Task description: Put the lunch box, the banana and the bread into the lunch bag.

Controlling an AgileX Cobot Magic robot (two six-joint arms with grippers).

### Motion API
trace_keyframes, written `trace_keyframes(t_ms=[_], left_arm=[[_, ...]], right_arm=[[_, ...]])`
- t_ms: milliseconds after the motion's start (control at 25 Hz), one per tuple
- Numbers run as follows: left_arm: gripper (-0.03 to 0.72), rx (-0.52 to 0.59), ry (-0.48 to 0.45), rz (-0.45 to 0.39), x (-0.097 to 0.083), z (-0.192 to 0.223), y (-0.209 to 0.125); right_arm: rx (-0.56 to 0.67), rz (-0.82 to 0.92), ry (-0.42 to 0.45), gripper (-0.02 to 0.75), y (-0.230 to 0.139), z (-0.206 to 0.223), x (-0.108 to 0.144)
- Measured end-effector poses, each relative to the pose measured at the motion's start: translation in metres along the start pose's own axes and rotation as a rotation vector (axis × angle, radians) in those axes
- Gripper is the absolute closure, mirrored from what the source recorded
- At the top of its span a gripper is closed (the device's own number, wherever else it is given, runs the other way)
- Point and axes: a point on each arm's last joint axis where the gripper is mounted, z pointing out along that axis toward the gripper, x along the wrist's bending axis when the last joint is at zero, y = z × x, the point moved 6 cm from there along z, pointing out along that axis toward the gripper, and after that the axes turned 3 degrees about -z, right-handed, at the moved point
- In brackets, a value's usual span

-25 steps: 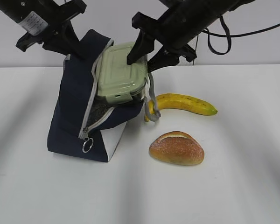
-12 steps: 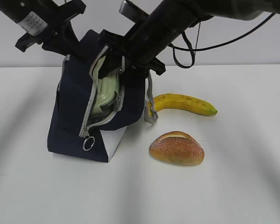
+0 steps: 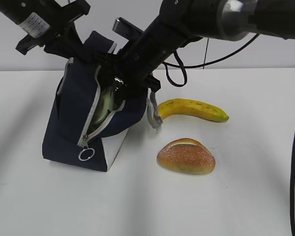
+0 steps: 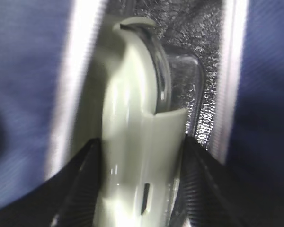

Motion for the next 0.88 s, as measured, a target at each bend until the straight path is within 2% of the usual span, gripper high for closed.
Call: trace_keyframes(t_ms=[440,880], left_arm=[[0.688,0.023,0.019,-0.005,0.007,0.009,0.0],[0.688,0.035,0.032,-0.004,0.011,0.012,-0.001]], right_arm=[[-0.033,0.024,-0.002,0.372,0.004,0.009,-0.005],[-0.021,0.086,0.022,0.368,-0.002,0.038,-0.012]])
